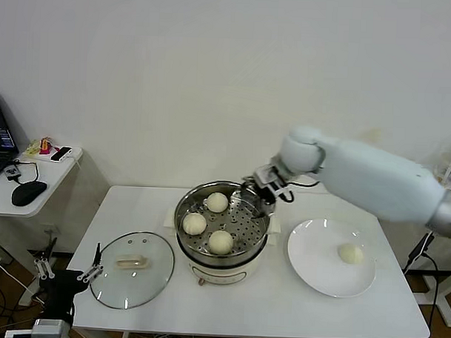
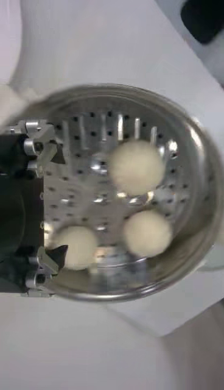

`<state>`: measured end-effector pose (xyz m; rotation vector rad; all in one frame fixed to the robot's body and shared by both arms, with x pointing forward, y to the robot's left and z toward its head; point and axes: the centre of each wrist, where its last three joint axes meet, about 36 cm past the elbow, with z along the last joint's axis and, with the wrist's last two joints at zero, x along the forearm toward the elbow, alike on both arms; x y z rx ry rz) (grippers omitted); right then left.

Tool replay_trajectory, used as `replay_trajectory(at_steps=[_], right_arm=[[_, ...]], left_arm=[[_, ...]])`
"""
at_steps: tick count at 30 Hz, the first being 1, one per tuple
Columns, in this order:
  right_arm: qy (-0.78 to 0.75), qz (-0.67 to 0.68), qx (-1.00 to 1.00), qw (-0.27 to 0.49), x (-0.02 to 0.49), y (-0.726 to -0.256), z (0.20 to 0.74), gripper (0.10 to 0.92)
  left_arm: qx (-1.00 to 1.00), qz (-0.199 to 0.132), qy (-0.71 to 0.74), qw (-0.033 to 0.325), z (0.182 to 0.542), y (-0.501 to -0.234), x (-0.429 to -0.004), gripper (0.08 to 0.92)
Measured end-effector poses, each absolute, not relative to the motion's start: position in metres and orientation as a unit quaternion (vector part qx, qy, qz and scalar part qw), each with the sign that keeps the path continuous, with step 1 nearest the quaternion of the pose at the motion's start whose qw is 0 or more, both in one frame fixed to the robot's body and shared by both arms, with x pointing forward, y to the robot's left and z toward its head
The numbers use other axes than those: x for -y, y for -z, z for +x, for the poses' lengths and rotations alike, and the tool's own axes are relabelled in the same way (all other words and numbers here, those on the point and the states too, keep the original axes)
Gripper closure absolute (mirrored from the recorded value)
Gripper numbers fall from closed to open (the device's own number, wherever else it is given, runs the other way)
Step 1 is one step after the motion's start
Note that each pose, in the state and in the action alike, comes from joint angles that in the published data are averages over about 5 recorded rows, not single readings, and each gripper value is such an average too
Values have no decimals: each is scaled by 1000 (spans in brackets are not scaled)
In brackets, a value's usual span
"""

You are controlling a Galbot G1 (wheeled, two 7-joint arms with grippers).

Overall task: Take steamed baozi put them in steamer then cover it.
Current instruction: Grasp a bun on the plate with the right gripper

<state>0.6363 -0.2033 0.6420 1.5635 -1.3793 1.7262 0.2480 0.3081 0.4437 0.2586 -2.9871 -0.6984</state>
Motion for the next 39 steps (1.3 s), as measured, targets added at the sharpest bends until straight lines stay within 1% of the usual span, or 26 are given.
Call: replay_trajectory(at_steps=[5, 10, 19, 28, 39], right_arm=[[-612, 521, 529, 272, 267, -635, 630, 200], [-601, 483, 551, 319, 324, -615, 622, 200], [-580, 447, 561, 386, 392, -563, 608, 200], [-566, 426, 560, 430, 430, -523, 603, 200], [-552, 423, 556, 455, 439, -481, 607, 200]], left_arm=[[970, 76, 227, 30, 250, -442, -306, 177], [970, 71, 229, 32, 251, -442, -306, 177], [970, 68, 229, 35, 250, -441, -304, 177], [970, 70, 229, 42, 249, -438, -305, 177], [969, 72, 230, 46, 247, -435, -306, 177]])
